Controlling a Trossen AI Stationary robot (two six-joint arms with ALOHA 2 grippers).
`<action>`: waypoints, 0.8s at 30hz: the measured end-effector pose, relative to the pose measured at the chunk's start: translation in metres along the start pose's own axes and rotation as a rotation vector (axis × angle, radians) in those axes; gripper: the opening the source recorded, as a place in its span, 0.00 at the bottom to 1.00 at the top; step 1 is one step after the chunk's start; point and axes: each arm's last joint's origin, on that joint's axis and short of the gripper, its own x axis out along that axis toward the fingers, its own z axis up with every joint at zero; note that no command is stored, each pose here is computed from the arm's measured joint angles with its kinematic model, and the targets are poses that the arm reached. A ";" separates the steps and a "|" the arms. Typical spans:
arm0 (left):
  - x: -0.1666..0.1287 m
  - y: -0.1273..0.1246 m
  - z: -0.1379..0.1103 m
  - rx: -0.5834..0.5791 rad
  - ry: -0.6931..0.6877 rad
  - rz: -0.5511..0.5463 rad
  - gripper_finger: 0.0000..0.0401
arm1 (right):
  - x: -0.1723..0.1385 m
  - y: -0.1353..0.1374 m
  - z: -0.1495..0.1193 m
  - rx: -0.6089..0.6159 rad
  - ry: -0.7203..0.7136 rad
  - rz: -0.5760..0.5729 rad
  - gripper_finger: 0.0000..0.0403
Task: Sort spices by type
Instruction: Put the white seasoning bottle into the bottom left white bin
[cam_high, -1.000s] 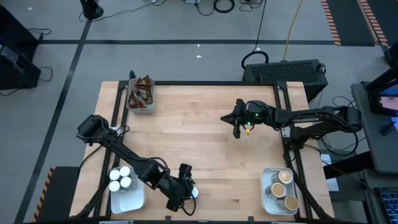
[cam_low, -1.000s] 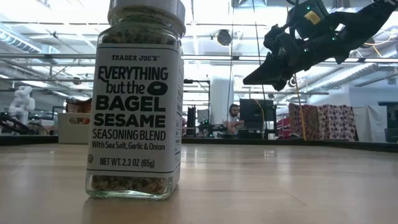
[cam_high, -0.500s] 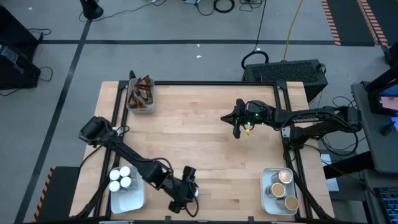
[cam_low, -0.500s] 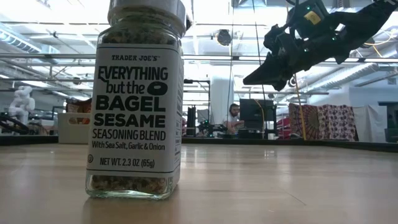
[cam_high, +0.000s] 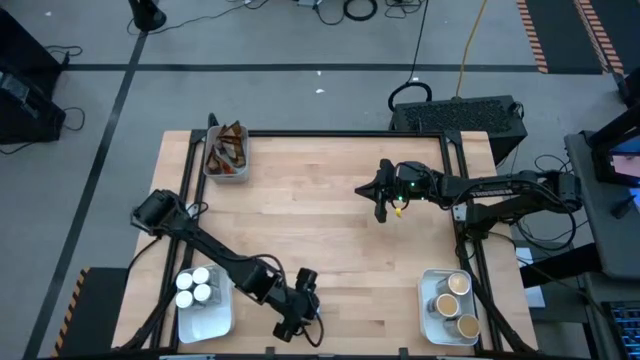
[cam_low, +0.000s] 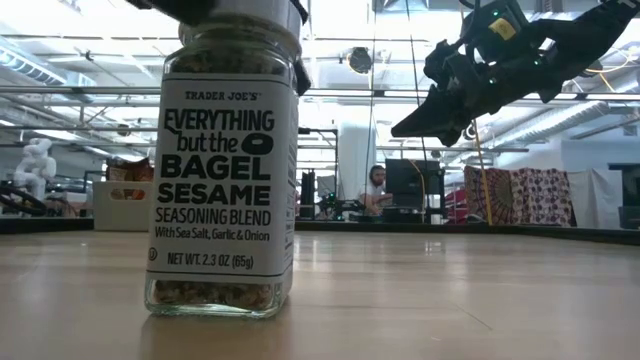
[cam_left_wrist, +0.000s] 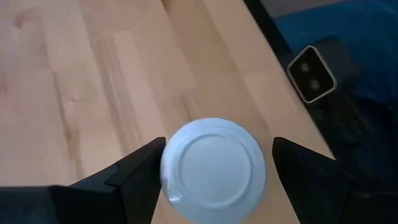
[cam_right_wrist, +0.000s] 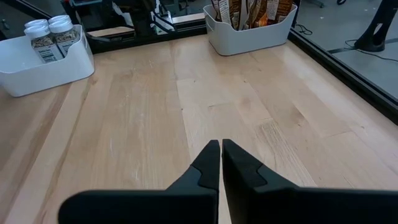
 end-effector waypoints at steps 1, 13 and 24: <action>0.000 0.001 0.000 -0.002 0.000 -0.008 0.73 | 0.000 0.000 0.000 0.000 0.000 0.000 0.00; 0.000 0.002 0.001 -0.007 -0.001 -0.032 0.60 | 0.000 0.000 0.000 0.000 0.001 0.000 0.00; -0.008 0.003 0.001 -0.004 0.045 -0.029 0.53 | 0.000 0.000 0.000 0.000 0.001 0.000 0.00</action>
